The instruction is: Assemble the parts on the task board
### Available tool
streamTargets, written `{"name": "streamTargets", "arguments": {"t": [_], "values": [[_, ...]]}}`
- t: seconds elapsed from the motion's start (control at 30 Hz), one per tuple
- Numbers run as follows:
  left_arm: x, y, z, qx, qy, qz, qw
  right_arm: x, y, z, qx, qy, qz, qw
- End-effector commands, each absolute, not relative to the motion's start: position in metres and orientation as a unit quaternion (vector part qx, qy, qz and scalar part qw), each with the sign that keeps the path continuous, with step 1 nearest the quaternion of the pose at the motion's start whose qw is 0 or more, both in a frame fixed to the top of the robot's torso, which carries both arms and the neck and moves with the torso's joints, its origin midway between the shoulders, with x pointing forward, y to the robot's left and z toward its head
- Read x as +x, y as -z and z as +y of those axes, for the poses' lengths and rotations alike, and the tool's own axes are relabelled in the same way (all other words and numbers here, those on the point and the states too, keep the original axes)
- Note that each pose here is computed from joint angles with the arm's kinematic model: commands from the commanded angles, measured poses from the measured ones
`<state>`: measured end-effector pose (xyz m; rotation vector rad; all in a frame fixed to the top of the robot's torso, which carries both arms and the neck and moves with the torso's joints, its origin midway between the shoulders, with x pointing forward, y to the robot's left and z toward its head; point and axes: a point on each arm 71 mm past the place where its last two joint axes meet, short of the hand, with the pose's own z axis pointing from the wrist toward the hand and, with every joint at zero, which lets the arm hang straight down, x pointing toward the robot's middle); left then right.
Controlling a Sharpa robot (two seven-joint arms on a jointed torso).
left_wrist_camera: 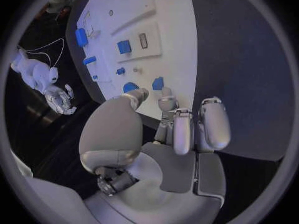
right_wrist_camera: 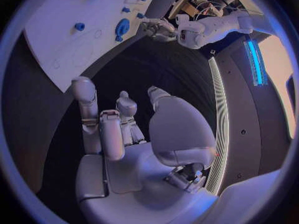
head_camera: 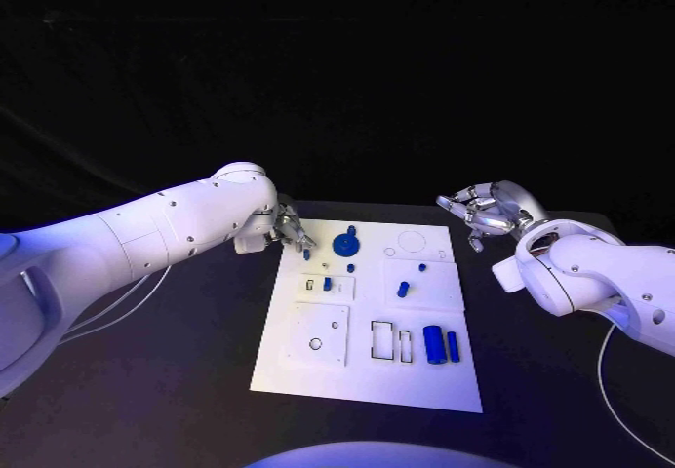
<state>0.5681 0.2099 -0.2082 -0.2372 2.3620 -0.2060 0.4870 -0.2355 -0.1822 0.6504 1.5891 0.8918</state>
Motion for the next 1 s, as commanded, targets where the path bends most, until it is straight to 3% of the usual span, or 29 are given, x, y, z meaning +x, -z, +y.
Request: {"name": "streamTargets", "arguments": {"t": [0.03, 1.0], "values": [[0.5664, 0.2100, 0.2065, -0.091, 0.087, 0.927, 0.354, 0.4867, 0.1828, -0.2339, 0.272, -0.384, 0.679, 0.563], [0.5675, 0.2157, 0.2079, -0.103, 0.090, 0.927, 0.348, 0.4870, 0.1833, -0.2331, 0.272, -0.384, 0.680, 0.562]]}}
